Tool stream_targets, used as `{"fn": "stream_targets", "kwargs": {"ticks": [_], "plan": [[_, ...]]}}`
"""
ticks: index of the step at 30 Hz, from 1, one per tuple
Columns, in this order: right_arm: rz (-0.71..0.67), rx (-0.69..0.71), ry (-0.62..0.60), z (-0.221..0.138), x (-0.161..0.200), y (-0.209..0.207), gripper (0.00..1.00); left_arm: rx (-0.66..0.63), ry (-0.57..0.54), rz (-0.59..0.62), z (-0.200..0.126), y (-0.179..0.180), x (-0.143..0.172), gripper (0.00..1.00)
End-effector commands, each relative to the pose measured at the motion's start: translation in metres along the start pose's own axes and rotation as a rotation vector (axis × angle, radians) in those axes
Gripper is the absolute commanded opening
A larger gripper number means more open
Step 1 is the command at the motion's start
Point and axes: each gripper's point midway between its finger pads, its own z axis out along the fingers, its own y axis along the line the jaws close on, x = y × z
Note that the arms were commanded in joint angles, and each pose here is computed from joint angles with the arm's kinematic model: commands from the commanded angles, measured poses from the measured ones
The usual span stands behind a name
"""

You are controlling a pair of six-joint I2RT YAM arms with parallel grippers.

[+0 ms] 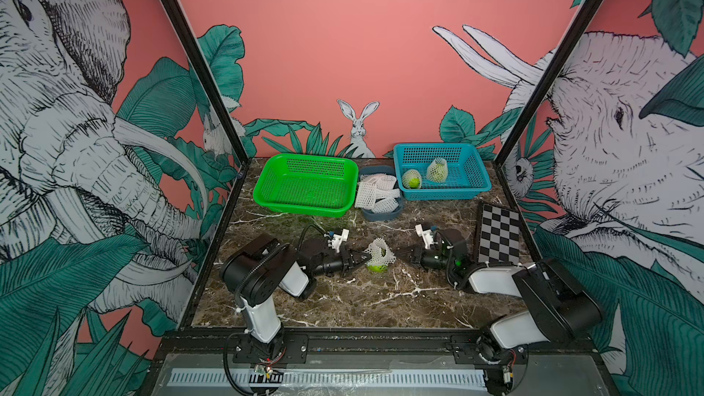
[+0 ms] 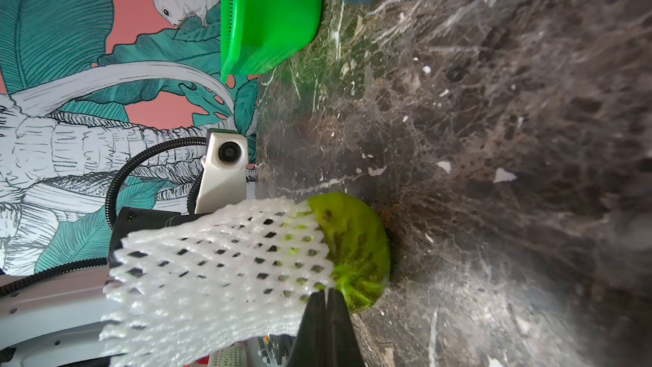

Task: Sleeve custard apples in foam nets
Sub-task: Put on the foam net on the custard apple.

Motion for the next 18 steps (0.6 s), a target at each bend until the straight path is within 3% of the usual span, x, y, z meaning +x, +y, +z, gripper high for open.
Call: {"fn": "stream_targets", "kwargs": {"ticks": [1,18], "plan": [[-0.03,-0.014,-0.012,0.002,-0.001,0.002,0.0,0.015,0.024,0.022,0.001,-0.002,0.005,0.0],[-0.002,0.02,-0.001,0.011,0.0,-0.014,0.0,-0.025,0.031,0.009,0.003,0.017,0.007,0.0]]}}
